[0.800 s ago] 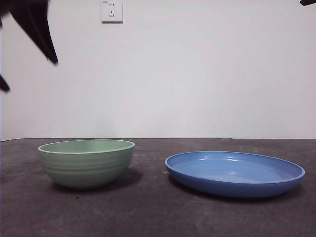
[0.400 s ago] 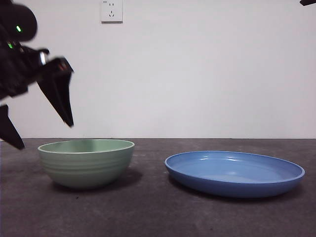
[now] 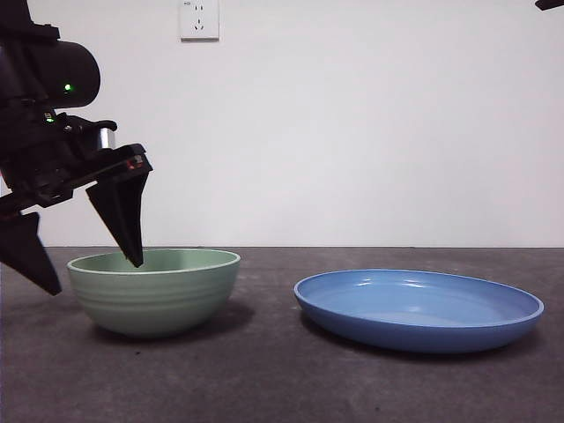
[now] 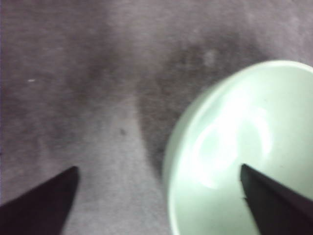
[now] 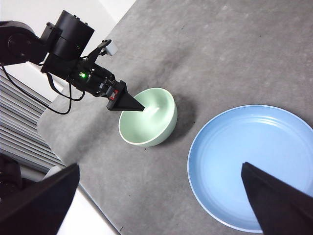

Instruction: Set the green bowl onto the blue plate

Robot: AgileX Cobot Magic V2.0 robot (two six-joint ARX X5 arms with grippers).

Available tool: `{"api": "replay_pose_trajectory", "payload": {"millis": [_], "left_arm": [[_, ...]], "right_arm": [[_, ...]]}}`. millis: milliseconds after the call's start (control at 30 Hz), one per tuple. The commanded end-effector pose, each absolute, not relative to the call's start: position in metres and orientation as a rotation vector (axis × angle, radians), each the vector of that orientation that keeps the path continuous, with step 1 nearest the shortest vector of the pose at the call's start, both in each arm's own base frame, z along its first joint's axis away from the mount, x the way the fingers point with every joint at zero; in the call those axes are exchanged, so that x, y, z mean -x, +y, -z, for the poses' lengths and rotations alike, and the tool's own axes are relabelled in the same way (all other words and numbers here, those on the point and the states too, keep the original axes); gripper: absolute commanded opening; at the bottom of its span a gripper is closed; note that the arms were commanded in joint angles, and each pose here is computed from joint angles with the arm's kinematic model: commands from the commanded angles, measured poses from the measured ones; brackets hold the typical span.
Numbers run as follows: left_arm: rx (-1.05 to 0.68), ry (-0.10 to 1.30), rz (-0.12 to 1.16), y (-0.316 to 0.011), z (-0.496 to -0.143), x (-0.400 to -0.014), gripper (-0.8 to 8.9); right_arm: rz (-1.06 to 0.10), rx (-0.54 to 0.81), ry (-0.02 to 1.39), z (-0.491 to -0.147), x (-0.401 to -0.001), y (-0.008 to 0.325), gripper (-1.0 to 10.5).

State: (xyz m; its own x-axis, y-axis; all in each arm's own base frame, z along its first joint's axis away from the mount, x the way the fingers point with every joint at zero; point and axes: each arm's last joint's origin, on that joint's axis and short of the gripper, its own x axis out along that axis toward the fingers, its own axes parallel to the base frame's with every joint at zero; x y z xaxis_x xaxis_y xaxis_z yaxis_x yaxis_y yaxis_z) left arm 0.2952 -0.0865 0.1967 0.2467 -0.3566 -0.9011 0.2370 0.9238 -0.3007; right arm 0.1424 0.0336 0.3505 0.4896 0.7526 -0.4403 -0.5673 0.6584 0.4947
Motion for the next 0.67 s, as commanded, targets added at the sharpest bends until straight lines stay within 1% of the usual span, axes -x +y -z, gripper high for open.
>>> {"api": "replay_pose_trajectory", "payload": {"millis": [33,133,333,400,467,667], "left_arm": [[0.09,1.263,0.419,-0.0912,-0.197,-0.299,3.51],[0.084,1.289,0.421,-0.0929,-0.1962,-0.296,3.02],[0.098,1.298,0.41,-0.0938,-0.1961,-0.2954,0.99],[0.106,1.301,0.404,-0.0938,-0.1961,-0.2953,0.51],[0.122,1.303,0.392,-0.0939,-0.1962,-0.2955,0.16],[0.143,1.306,0.376,-0.0942,-0.2001,-0.2968,0.15]], "right_arm": [[-0.826,-0.282,0.659,-0.3559,-0.1432,0.0343,6.1],[-0.826,-0.282,0.659,-0.3559,-0.1432,0.0343,6.1],[-0.826,-0.282,0.658,-0.3559,-0.1431,0.0343,6.1],[-0.827,-0.282,0.659,-0.3559,-0.1431,0.0343,6.1],[-0.827,-0.282,0.659,-0.3558,-0.1432,0.0343,6.1],[-0.827,-0.283,0.659,-0.3559,-0.1431,0.0343,6.1]]}}
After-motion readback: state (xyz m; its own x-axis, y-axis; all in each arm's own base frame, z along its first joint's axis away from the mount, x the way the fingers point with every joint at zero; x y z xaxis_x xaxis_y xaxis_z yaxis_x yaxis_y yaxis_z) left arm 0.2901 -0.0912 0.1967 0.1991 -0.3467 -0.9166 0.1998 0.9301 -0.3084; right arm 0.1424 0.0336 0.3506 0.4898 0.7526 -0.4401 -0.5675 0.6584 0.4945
